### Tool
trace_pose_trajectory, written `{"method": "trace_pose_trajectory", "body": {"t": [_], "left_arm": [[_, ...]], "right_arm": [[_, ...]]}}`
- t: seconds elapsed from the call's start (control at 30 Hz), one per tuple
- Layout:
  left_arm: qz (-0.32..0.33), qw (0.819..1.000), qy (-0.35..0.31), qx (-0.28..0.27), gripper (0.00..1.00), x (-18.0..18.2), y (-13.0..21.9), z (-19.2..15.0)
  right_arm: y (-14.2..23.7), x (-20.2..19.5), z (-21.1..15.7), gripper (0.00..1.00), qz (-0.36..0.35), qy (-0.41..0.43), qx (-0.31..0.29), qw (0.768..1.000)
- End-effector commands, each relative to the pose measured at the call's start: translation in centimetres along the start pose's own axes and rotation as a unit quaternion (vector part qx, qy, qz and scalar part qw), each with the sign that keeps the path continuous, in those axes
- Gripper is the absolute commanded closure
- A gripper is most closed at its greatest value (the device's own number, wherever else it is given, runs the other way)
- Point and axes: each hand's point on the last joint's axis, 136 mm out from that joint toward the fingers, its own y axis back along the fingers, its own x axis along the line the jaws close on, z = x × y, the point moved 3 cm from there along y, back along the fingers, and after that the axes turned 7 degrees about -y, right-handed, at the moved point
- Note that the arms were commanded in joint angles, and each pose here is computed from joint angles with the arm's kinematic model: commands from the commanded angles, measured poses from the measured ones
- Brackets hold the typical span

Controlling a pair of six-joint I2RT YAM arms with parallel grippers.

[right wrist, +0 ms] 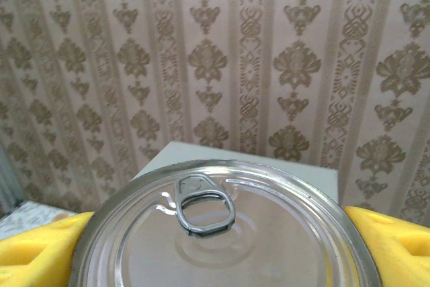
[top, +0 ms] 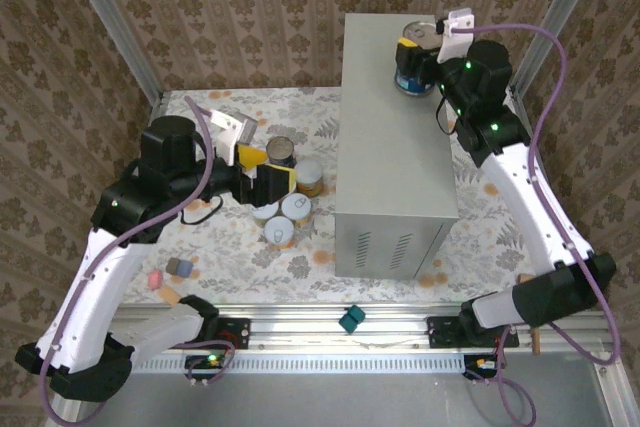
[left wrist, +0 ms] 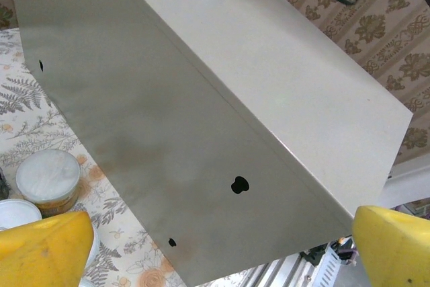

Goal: Place and organize the canned foods onto the counter

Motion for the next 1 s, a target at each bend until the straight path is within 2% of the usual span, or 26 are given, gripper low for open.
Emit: {"method": "trace_pose_trajectory", "body": {"t": [0.0,0.47,0.97], "left_arm": [[-0.001,1.000,-0.018,-0.008,0.00,0.1,-0.4,0.2],[-0.014,1.000,-0.017,-0.008,0.00,0.2,-1.7,0.6],[-0.011,1.000,-0.022,-0.011,0.00,0.0,-1.3,0.7]], "right_arm": [[-1.8,-0.6,2.6,0.29,0.008,-0.016,-0.051,0.999],[-8.6,-2.7,0.7,0.28,-0.015,-0.008,-0.034,0.999],[-10.7,-3.8,-0.9,0.22,-0.041,0.010,-0.017,0.999]]}}
